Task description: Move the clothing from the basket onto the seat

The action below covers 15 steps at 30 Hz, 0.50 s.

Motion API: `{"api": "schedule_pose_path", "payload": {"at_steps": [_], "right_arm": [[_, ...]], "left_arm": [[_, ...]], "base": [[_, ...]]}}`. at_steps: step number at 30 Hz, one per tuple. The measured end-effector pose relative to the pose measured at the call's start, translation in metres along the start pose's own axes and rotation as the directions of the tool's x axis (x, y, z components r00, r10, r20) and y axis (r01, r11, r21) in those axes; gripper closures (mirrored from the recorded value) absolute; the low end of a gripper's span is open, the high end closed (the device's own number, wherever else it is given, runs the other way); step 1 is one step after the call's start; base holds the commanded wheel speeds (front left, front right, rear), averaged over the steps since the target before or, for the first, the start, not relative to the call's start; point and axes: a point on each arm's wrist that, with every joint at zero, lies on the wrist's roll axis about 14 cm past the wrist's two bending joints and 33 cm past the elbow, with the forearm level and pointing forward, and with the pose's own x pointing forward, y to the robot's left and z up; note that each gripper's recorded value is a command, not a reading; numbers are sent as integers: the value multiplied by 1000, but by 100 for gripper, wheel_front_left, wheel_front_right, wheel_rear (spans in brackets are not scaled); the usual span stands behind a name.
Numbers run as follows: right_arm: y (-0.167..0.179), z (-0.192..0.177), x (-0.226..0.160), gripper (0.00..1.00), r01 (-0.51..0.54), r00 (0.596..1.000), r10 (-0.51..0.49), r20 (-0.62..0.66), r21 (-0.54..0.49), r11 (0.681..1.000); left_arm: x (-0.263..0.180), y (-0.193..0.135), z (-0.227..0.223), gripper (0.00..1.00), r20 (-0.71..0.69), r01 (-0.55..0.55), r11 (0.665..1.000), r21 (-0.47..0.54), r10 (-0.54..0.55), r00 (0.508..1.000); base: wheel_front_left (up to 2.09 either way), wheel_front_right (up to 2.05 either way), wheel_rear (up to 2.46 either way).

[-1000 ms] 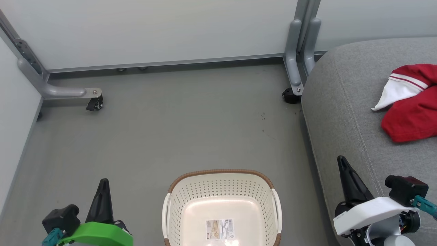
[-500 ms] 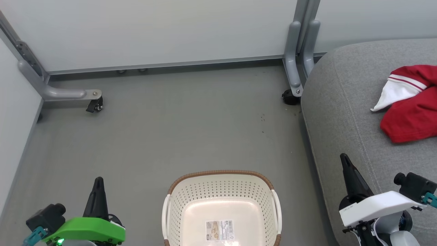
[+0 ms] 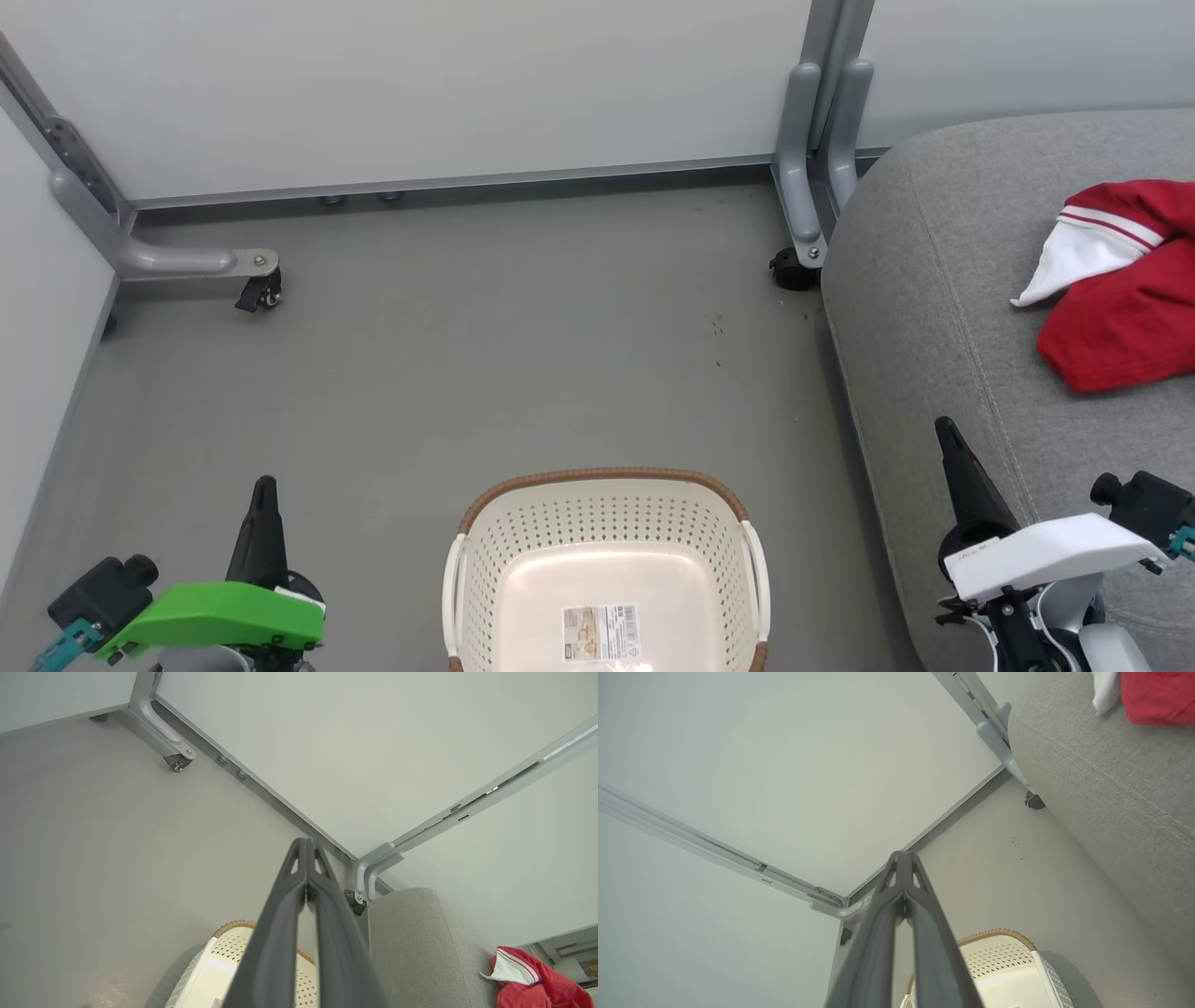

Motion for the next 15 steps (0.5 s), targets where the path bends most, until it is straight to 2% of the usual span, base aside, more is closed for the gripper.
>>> {"api": "schedule_pose_path", "payload": {"at_steps": [15], "right_arm": [[-4, 6, 4, 100, 9, 1000, -13, 20, 180, 984]], "left_arm": [[3, -3, 5, 100, 2, 8, 982, -191, -7, 1000]], "base": [[0, 0, 0]]}}
